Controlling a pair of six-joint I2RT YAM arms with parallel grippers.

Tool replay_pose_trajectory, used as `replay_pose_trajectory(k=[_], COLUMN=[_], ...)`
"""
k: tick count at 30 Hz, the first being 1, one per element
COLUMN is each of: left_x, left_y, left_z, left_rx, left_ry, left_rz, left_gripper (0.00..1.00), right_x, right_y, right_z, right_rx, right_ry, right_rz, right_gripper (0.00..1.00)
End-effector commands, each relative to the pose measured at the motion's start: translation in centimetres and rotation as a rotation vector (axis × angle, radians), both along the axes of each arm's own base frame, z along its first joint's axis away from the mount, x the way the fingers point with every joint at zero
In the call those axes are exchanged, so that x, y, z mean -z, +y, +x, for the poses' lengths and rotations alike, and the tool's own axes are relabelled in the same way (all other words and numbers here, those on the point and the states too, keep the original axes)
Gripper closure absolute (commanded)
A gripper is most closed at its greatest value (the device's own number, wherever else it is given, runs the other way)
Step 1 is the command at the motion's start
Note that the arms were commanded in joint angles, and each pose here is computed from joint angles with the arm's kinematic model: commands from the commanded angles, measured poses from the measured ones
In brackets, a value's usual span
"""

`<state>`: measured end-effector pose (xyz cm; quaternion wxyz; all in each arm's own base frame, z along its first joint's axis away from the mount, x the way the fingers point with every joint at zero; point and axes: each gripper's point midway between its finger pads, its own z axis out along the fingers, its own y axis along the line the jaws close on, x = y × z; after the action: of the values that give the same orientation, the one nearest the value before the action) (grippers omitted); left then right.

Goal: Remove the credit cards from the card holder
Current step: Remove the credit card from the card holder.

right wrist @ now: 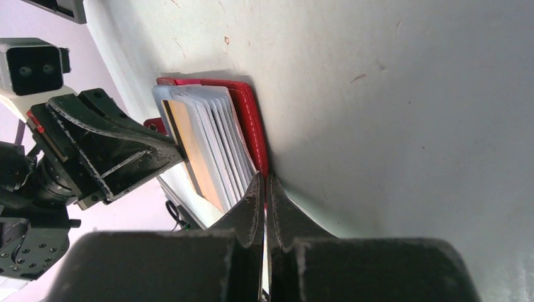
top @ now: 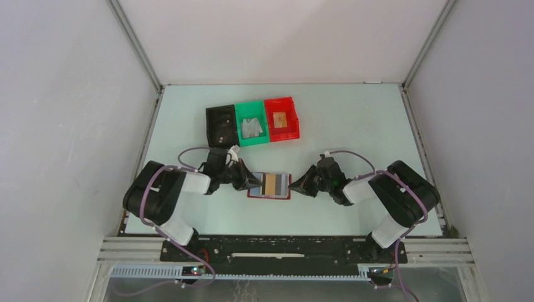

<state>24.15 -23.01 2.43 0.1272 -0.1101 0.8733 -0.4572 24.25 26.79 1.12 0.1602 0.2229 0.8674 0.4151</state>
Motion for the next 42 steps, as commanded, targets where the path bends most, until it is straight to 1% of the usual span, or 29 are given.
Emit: replay_pose_trajectory(k=[1,8,15,23,33,37,38,39,40,42], left_x=[-1.4,-3.0,-3.3,-5.0,-6.6,-7.9,-8.5,-8.9,-9.8,-10.9], left_y=[0.2,0.5,1.1,1.2,1.6,2.2,2.3,2.4,2.3,2.3], left_z=[0.2,0.8,0.6,1.0,1.2,1.8,2.1,2.4,2.9,3.7], left_rx=[0.01,0.014,0.032,0.039,0.049,0.043,0.04,0.036,0.032,0.029], left_ry=[-0.067,-0.106,-0.09,-0.133,-0.14,-0.164,-0.172,-0.18,-0.191,-0.208], left_rz=[0.006,0.039,0.099,0.113,0.156,0.208,0.221,0.233,0.237,0.252], left_gripper=[1.0,1.0,1.0,1.0,1.0,1.0,1.0,1.0,1.0,1.0], right_x=[4.7,4.6,4.7,4.6,4.4,4.1,4.1,3.9,3.8,3.2], right_y=[-3.9,-3.9,-3.9,-3.8,-3.2,-3.2,-3.3,-3.5,-3.7,-4.0], right_z=[-1.5,-1.5,-1.5,-1.5,-1.7,-1.6,-1.5,-1.5,-1.5,-1.3], right_rx=[0.075,0.075,0.077,0.074,0.051,0.055,0.062,0.068,0.069,0.078], right_ry=[0.103,0.102,0.105,0.103,0.104,0.099,0.097,0.095,0.091,0.074], right_rz=[-0.18,-0.178,-0.178,-0.175,-0.145,-0.145,-0.15,-0.156,-0.165,-0.175], right_gripper=[1.0,1.0,1.0,1.0,1.0,1.0,0.92,0.78,0.66,0.51])
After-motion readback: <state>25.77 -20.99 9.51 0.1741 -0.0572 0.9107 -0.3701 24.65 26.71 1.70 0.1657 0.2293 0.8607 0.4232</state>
